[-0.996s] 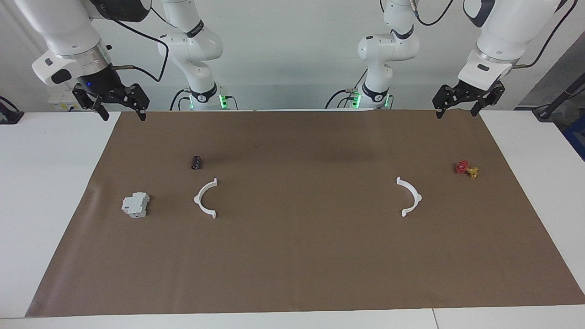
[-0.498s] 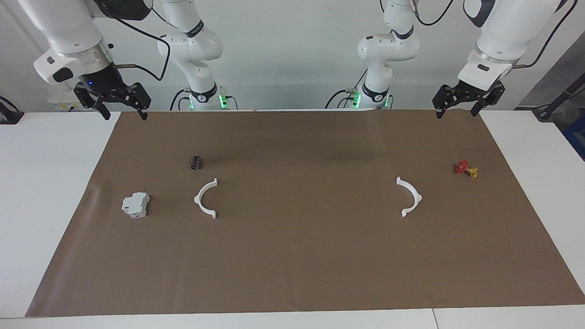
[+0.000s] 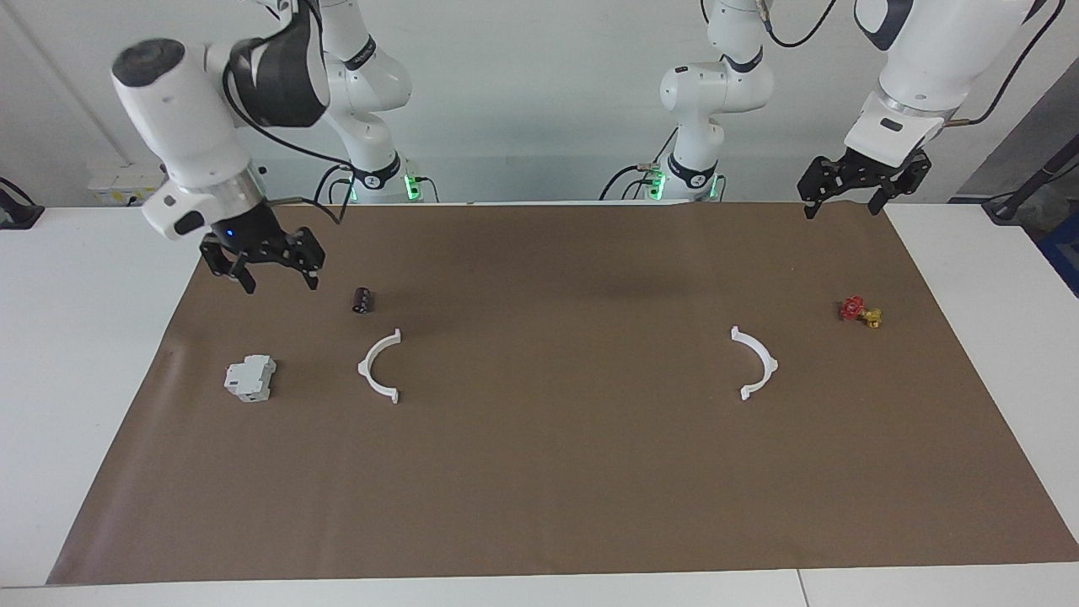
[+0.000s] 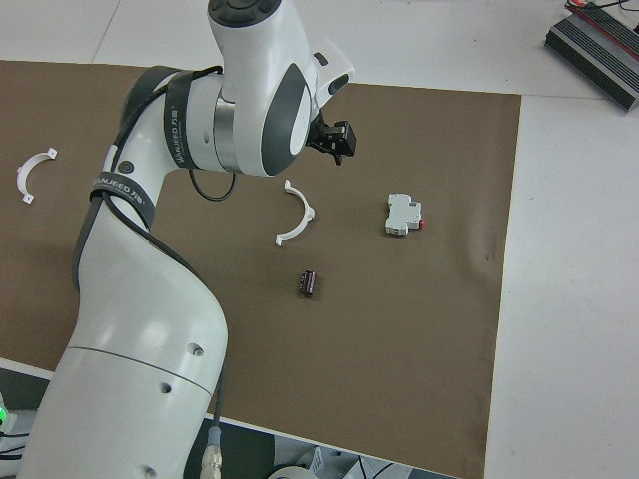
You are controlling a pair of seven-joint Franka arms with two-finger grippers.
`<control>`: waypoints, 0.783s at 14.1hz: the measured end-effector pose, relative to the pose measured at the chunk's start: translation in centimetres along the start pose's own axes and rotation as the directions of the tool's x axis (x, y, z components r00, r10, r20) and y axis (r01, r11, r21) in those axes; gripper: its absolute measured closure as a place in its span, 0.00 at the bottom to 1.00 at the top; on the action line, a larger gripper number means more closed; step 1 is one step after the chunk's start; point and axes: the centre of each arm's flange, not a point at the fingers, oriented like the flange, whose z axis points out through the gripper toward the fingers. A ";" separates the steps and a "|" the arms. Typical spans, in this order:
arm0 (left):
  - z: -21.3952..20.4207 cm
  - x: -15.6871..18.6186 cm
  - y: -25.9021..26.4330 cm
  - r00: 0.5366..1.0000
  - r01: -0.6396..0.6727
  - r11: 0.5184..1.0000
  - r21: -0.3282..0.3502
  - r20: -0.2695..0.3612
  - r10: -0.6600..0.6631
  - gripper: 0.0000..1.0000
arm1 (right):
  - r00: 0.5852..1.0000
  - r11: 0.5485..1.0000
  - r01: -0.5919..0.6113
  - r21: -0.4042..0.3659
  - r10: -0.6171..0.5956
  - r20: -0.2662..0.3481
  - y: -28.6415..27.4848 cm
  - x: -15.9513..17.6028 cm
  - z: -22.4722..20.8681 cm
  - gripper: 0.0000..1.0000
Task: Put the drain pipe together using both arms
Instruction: 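Grasp the white half-ring clamp with the right gripper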
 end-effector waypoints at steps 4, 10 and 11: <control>0.0 0.0 0.0 1.000 0.000 1.000 0.000 0.000 0.000 0.00 | 0.989 0.990 0.143 0.000 -0.143 0.025 -2.5 1.5 11.8 0.00; 0.0 0.0 0.0 1.000 0.000 1.000 0.000 0.000 0.000 0.00 | 0.980 0.980 0.199 -0.010 -0.198 0.033 -2.1 -2.8 19.0 0.18; 0.0 0.0 0.0 1.000 0.000 1.000 0.000 0.000 0.000 0.00 | 0.980 0.980 0.199 -0.011 -0.198 0.030 -2.0 -3.0 19.2 0.18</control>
